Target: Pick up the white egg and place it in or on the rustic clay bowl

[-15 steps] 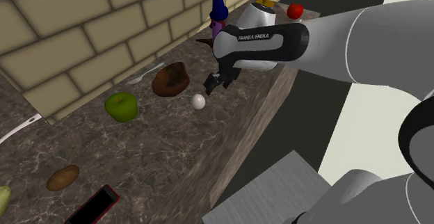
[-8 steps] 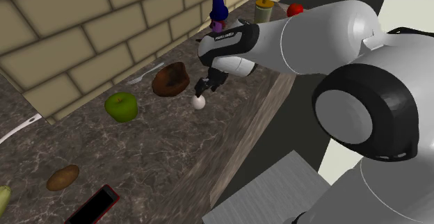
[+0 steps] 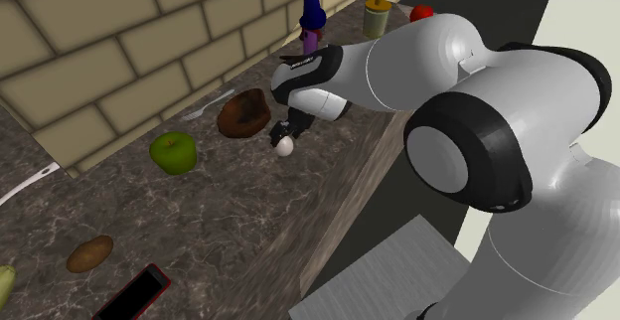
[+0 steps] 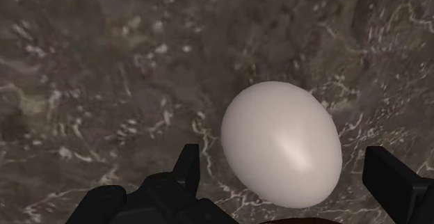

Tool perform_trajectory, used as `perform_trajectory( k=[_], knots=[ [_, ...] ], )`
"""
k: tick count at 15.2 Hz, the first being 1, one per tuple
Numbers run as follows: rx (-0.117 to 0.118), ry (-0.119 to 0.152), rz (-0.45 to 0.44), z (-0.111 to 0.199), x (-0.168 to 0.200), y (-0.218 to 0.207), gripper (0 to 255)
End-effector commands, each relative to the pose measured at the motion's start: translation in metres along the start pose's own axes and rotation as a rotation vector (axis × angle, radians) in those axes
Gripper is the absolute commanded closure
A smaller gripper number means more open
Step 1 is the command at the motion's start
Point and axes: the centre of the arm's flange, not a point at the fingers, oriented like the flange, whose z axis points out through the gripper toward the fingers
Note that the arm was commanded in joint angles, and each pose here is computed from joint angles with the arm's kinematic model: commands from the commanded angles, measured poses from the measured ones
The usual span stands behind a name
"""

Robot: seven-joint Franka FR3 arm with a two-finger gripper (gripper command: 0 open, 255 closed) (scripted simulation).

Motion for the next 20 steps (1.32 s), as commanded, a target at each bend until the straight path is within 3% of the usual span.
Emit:
perform_trajectory(
  k=[1,8,9,20],
  knots=[
    [0.000,0.000,0.000,0.0082,0.0003,-0.0002,0],
    [0.000,0.000,0.000,0.0081,0.0003,-0.0002,0],
    [0.000,0.000,0.000,0.0081,0.0003,-0.0002,255],
    [0.000,0.000,0.000,-0.0012,0.0035,-0.0037,255]
  ],
)
